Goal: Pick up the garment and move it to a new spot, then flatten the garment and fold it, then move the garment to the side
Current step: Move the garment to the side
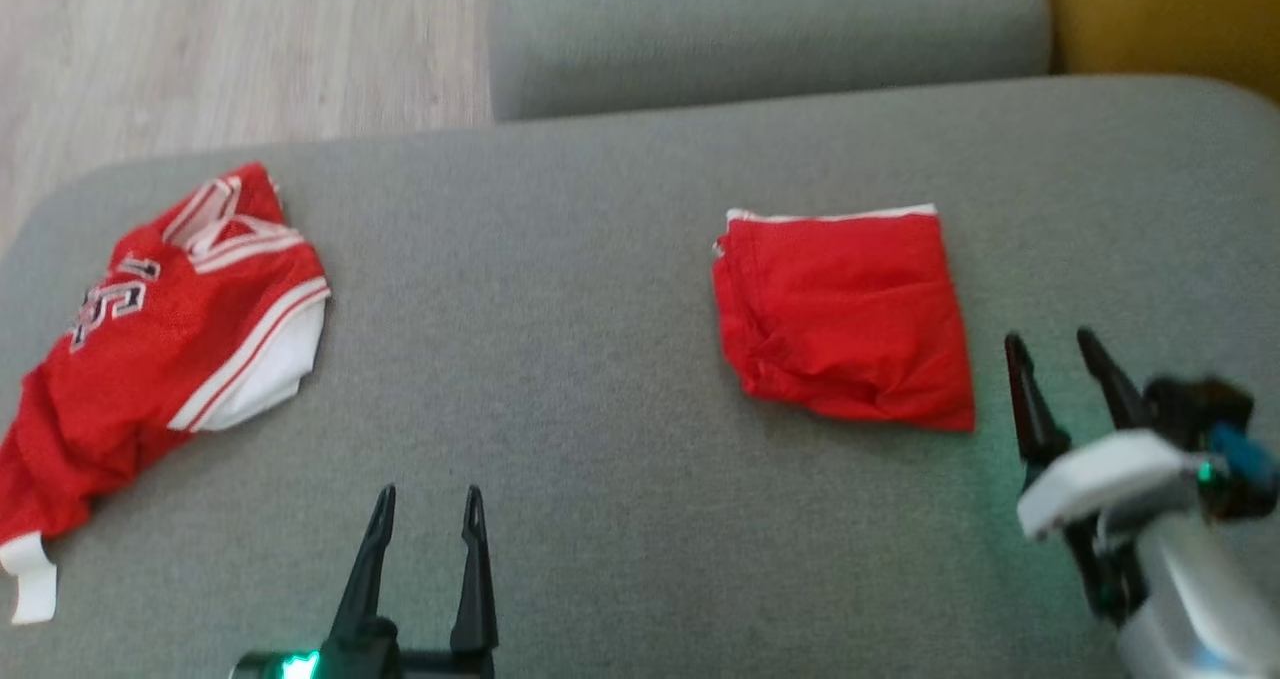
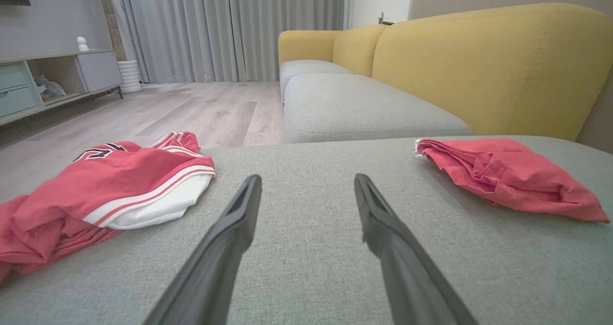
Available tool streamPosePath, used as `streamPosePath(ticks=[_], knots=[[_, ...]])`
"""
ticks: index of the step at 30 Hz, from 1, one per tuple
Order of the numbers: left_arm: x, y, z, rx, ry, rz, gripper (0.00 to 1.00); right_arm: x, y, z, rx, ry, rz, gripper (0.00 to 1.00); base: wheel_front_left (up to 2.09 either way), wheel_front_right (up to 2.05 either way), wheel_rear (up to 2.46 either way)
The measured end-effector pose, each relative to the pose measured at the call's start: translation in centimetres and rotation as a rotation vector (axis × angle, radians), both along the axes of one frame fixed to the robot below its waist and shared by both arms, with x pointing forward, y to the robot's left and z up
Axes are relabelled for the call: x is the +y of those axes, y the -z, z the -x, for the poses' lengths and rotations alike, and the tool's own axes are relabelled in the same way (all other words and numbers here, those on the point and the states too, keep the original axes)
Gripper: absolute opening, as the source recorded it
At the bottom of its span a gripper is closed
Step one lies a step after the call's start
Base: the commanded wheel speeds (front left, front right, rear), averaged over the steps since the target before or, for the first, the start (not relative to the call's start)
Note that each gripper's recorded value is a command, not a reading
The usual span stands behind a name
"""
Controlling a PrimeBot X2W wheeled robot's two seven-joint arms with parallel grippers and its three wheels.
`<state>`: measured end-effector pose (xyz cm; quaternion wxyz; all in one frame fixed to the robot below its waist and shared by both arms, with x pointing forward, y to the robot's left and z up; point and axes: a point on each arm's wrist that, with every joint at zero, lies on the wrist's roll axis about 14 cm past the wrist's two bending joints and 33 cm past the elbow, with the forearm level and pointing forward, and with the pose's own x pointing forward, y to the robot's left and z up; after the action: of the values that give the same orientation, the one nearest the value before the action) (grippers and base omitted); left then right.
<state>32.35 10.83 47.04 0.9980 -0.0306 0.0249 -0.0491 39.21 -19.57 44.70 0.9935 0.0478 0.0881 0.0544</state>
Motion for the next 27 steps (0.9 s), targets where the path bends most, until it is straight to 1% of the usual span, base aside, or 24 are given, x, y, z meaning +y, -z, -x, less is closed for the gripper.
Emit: streamPosePath(ticks=[4,7,10,13,14,16,20,22,24,27], knots=[[-0.1,0.3,-1.1,0.008,0.000,0.002,1.00,-0.2,1.8,-2.7,0.123,-0.012,0.026,1.00,0.00,0.00,0.00],[-0.4,0.3,-1.9,0.010,0.004,0.004,1.00,0.3,3.4,-4.0,0.220,-0.022,0.007,1.00,0.00,0.00,0.00],[-0.7,0.5,-2.6,0.013,0.009,0.005,1.00,0.7,5.4,-4.4,0.323,-0.032,0.000,1.00,0.00,0.00,0.00],[-0.9,0.6,-3.0,0.015,0.015,0.006,1.00,1.3,7.9,-4.0,0.451,-0.057,0.004,1.00,0.00,0.00,0.00],[-0.9,0.7,-3.1,0.019,0.016,0.006,1.00,1.8,8.4,-3.9,0.473,-0.073,0.003,0.95,0.00,0.00,0.00],[-1.0,0.8,-3.4,0.021,0.015,0.004,1.00,2.2,8.5,-4.4,0.475,-0.087,-0.004,0.00,0.00,0.00,0.00],[-1.5,0.9,-3.9,0.021,0.025,0.005,1.00,2.3,8.2,-5.0,0.472,-0.091,-0.030,0.00,0.00,0.00,0.00],[-2.0,1.0,-4.2,0.022,0.041,0.009,1.00,1.3,8.2,-5.0,0.481,-0.080,-0.019,0.00,0.00,0.00,0.00],[-2.7,1.1,-4.6,0.024,0.062,0.015,1.00,-0.7,7.9,-5.2,0.480,-0.052,0.003,0.00,0.00,0.00,0.00],[-4.1,1.1,-5.6,0.016,0.105,0.026,1.00,-4.6,7.0,-5.9,0.467,0.001,0.056,0.00,0.00,0.00,0.00]])
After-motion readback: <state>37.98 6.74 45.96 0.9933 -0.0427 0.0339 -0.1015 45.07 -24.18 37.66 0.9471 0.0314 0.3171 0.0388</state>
